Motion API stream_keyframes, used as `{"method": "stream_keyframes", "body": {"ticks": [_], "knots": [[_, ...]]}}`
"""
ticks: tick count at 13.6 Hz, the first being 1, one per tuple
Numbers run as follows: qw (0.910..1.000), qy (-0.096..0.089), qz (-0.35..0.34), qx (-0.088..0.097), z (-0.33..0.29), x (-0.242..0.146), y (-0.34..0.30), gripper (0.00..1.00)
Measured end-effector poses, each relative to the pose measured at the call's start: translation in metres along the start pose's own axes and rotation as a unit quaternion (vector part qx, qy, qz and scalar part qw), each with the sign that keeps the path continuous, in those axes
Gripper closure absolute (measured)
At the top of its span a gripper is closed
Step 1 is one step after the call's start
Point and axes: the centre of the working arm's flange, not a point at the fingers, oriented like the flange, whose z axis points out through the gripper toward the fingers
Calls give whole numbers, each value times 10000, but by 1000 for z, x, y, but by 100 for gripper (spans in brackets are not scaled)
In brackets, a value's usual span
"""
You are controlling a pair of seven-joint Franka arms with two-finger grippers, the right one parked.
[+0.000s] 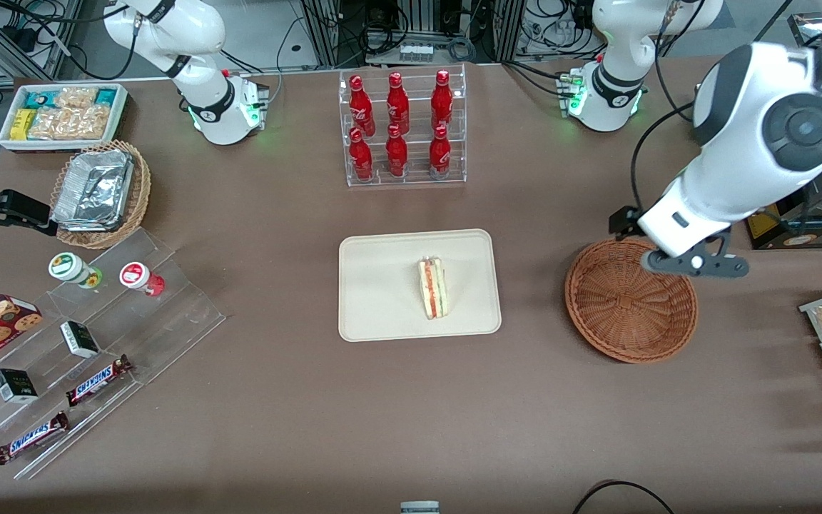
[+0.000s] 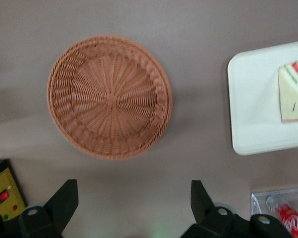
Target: Place sandwich from basket to tray
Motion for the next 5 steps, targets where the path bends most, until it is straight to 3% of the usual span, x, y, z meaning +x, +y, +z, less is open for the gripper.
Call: {"method": "stream_keyframes", "body": {"ticks": [5], "knots": [[9997, -234, 8, -99, -30, -38, -40, 0]]}}
